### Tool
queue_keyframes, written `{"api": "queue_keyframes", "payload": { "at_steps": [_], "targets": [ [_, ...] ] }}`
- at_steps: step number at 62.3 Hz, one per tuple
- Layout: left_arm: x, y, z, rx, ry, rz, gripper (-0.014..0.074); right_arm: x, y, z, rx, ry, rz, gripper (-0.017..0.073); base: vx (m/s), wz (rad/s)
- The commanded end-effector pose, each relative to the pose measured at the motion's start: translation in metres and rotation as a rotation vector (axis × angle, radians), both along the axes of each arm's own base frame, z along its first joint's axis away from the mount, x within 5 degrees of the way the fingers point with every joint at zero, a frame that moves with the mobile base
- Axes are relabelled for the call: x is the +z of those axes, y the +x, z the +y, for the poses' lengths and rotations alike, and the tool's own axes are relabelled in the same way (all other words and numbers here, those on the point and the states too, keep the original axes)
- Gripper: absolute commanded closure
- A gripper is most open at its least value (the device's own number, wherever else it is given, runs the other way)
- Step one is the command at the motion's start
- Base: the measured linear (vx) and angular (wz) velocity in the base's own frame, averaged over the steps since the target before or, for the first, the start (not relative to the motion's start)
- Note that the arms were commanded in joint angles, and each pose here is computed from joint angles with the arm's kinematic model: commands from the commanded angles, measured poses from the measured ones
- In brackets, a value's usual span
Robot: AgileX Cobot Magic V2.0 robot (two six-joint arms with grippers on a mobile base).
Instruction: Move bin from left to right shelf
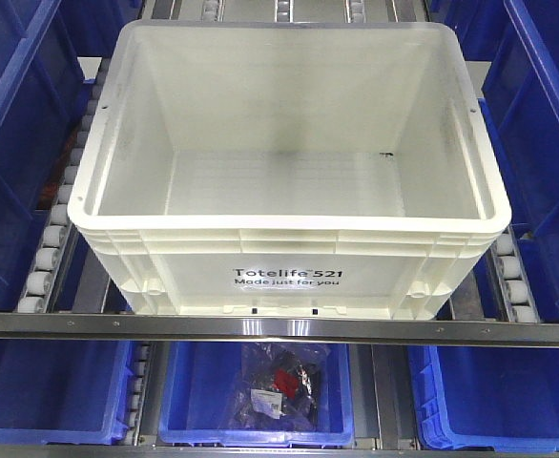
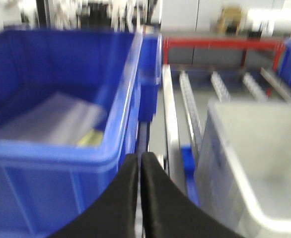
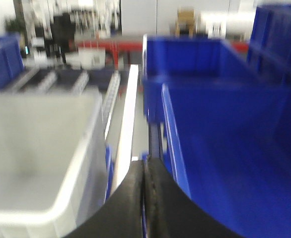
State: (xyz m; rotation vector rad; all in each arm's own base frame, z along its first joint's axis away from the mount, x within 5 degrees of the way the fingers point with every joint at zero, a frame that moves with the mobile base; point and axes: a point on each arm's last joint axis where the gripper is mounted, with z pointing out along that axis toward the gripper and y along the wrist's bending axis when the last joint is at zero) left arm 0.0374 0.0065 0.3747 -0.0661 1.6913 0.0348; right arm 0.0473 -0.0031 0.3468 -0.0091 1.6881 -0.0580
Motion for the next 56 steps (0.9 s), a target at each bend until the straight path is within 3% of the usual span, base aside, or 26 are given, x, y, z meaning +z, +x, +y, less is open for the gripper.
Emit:
{"api": "queue_keyframes", "payload": {
  "at_steps": [1, 10, 29, 38, 50, 56],
  "targets": [
    [0.005, 0.009, 0.000, -0.001, -0.002, 0.018, 0.0591, 0.005, 0.010, -0.001, -0.007, -0.003, 0.053, 0.0568, 0.00, 0.00],
    [-0.007, 0.015, 0.000, 0.002, -0.004, 0.082, 0.0591, -0.006, 0.021, -0.001, -0.013, -0.003, 0.187, 0.0568, 0.00, 0.00],
    [-0.013, 0.015, 0.000, 0.005, -0.005, 0.124, 0.0567, -0.009, 0.026, -0.001, -0.012, 0.003, 0.227, 0.0519, 0.00, 0.00],
    [-0.012, 0.015, 0.000, 0.005, -0.004, 0.124, 0.0428, -0.010, 0.025, -0.001, -0.011, 0.000, 0.241, 0.0351, 0.00, 0.00],
    [-0.012, 0.015, 0.000, 0.003, 0.005, 0.119, 0.0151, -0.010, 0.025, -0.001, -0.007, -0.013, 0.241, 0.0016, 0.00, 0.00],
    [-0.011, 0.016, 0.000, 0.002, 0.006, 0.109, 0.0092, -0.010, 0.025, -0.001, -0.009, -0.016, 0.241, -0.0092, 0.00, 0.00]
  ]
}}
